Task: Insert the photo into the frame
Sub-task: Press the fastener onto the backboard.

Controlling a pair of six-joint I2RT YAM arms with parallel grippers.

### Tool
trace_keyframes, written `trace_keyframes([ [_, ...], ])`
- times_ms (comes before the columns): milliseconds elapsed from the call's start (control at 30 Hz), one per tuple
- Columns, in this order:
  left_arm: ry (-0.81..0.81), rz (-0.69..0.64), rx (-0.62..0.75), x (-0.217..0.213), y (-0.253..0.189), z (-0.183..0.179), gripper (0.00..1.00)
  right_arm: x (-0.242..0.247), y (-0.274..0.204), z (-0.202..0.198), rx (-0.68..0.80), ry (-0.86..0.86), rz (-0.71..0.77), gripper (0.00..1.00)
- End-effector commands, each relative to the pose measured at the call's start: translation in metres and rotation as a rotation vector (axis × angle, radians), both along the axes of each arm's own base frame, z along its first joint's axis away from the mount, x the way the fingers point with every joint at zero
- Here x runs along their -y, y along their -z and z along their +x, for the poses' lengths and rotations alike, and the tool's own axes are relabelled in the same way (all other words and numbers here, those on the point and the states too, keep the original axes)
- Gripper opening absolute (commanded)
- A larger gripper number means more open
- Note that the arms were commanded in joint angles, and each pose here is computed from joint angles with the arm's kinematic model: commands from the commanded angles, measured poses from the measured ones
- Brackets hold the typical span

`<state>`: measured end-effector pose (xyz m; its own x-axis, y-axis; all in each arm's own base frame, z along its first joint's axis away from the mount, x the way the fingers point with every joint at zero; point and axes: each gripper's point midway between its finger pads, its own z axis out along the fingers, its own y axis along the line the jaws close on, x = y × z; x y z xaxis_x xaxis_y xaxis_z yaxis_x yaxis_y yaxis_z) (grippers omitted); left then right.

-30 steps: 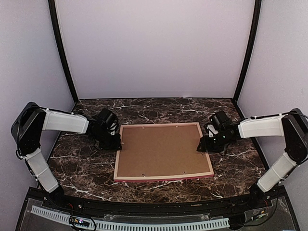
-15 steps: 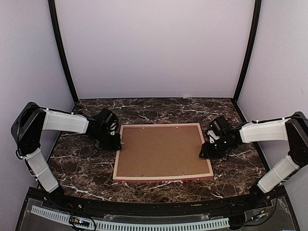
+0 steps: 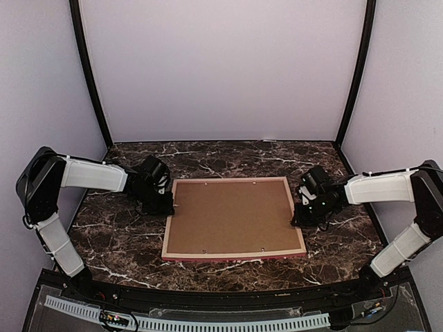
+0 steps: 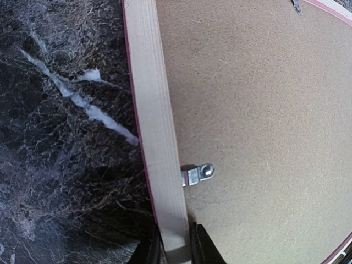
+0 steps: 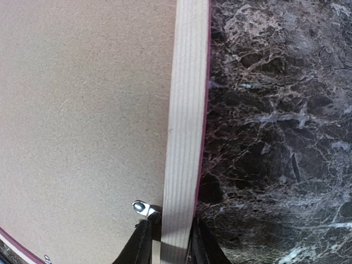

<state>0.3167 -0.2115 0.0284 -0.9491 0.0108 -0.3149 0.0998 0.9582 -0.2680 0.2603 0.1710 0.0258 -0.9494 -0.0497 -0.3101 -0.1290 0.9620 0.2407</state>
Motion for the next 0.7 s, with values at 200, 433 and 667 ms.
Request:
trace_keyframes([
  [200, 0.023, 0.022, -0.002, -0.001, -0.001, -0.003, 0.19, -0.007, -0.004, 0.008, 0.009, -0.017, 0.006, 0.28],
  [433, 0.015, 0.029, 0.010, -0.003, -0.004, -0.001, 0.19, -0.013, -0.017, 0.014, 0.022, 0.000, 0.101, 0.45],
  [667, 0.008, 0.015, 0.029, -0.001, -0.011, 0.001, 0.21, -0.002, -0.012, 0.001, -0.012, 0.031, 0.090, 0.50],
])
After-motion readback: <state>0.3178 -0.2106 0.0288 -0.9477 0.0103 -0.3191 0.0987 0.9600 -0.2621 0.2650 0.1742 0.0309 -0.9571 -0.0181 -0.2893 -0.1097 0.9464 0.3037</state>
